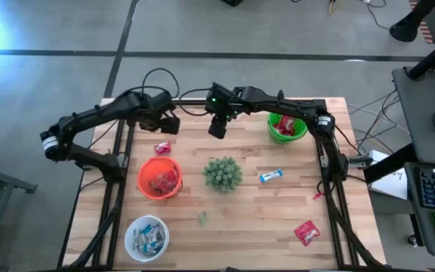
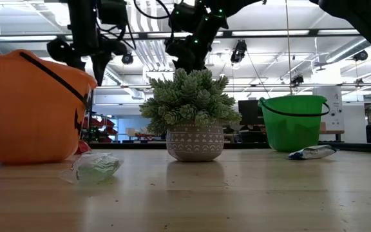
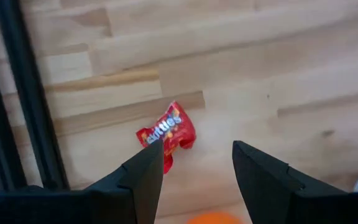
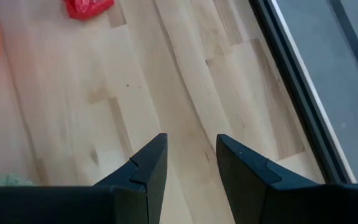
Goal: Sort candy
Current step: Put the red candy into the green bucket
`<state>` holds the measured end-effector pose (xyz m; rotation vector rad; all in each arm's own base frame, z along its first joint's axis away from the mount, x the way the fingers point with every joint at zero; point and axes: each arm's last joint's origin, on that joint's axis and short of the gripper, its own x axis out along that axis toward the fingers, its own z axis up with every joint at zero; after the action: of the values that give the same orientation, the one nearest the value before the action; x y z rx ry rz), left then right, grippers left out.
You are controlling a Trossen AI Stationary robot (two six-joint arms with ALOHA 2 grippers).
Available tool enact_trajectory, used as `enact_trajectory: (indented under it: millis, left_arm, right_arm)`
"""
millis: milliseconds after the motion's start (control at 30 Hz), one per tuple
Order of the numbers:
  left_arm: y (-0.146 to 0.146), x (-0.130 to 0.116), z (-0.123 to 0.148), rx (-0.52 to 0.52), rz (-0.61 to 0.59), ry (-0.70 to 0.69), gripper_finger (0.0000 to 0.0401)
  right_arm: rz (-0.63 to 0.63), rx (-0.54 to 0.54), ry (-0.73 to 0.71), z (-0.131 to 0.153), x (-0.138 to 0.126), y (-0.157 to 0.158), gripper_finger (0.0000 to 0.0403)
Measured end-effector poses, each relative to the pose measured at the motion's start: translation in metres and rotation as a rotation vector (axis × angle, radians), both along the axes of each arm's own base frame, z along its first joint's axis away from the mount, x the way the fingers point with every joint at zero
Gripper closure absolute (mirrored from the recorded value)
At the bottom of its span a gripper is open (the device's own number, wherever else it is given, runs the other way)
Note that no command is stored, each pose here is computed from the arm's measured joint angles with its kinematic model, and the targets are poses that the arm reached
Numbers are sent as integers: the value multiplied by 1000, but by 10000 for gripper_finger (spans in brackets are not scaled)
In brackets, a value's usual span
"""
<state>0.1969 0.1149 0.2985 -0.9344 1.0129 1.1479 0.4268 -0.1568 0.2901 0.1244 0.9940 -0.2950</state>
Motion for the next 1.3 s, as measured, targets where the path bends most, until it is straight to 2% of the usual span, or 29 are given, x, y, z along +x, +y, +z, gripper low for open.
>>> enact_trajectory:
  millis: [267,533,733,967,1067,1300]
  left_arm:
    - [12,-2,-14,-135,-149,21,227]
    - [16,-18,-53,-235,-158,28,227]
    - [15,-20,-76,-216,-187,-20,227]
    - [8,-28,-99,-277,-217,3,227]
    - [8,-27,-101,-288,-270,-33,227]
    - [13,-22,-99,-235,-388,-50,227]
  right_arm:
    - [18,8,37,-9,-2,1,273]
    - [22,11,52,-12,-3,1,273]
    - [23,14,59,-14,-3,1,273]
    - [24,22,72,-17,-4,2,273]
    - [24,25,81,-19,-5,2,273]
    - [24,36,108,-28,-6,3,273]
